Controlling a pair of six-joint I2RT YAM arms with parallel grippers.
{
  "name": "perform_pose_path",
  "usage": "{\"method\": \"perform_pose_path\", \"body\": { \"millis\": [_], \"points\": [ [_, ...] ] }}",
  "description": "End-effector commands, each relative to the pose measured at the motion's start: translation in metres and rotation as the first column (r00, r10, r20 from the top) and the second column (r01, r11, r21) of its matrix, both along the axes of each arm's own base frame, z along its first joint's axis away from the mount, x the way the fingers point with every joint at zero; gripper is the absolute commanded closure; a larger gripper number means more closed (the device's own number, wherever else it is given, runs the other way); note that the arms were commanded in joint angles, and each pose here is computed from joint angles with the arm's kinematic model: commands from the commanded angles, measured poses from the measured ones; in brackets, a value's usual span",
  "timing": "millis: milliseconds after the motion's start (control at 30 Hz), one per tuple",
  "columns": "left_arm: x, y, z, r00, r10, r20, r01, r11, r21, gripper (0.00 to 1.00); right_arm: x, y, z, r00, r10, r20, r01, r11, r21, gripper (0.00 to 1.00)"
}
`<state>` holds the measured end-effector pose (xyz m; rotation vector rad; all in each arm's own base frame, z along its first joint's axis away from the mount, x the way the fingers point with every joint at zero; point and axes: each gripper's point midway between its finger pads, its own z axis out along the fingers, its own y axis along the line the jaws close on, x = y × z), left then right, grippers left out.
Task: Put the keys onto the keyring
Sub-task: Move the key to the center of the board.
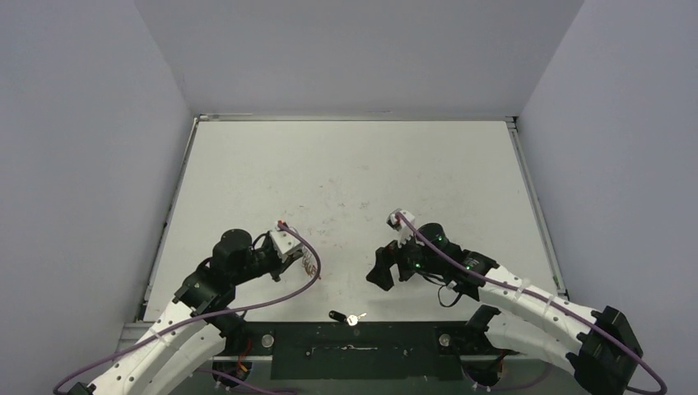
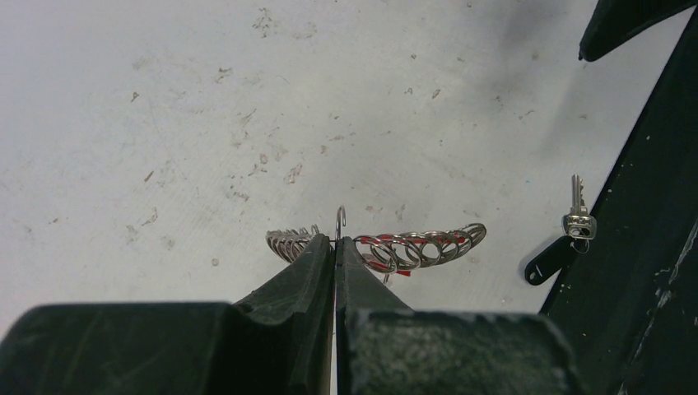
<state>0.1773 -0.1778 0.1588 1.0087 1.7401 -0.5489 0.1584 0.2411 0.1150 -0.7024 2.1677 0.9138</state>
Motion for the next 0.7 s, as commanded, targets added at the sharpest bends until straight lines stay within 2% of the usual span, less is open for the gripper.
{"method": "perform_pose_path", "body": {
  "millis": [0, 167, 333, 500, 667],
  "points": [
    [0.000, 0.003, 0.004, 1.000, 0.020, 0.009, -0.020, 1.000, -0.015, 1.00, -0.023, 0.012, -0.018, 0.998, 0.031, -0.060, -0.035, 0.998, -0.057, 0.00],
    [0.000, 0.005, 0.003, 1.000, 0.026, 0.011, -0.026, 1.000, -0.007, 1.00, -0.056, 0.031, -0.043, 0.990, 0.140, -0.004, -0.138, 0.971, -0.196, 0.04],
    [0.001, 0.005, 0.002, 1.000, 0.023, 0.008, -0.023, 1.000, 0.003, 1.00, -0.082, 0.057, -0.073, 0.967, 0.253, -0.004, -0.242, 0.920, -0.307, 0.21],
    [-0.001, 0.004, 0.002, 1.000, 0.016, 0.010, -0.017, 1.000, 0.003, 1.00, -0.088, 0.093, -0.080, 0.953, 0.301, 0.025, -0.277, 0.905, -0.323, 0.29],
    [-0.001, 0.006, 0.003, 1.000, 0.023, 0.014, -0.023, 1.000, -0.002, 1.00, -0.083, 0.109, -0.086, 0.949, 0.310, 0.064, -0.269, 0.895, -0.356, 0.35]
  ]
}}
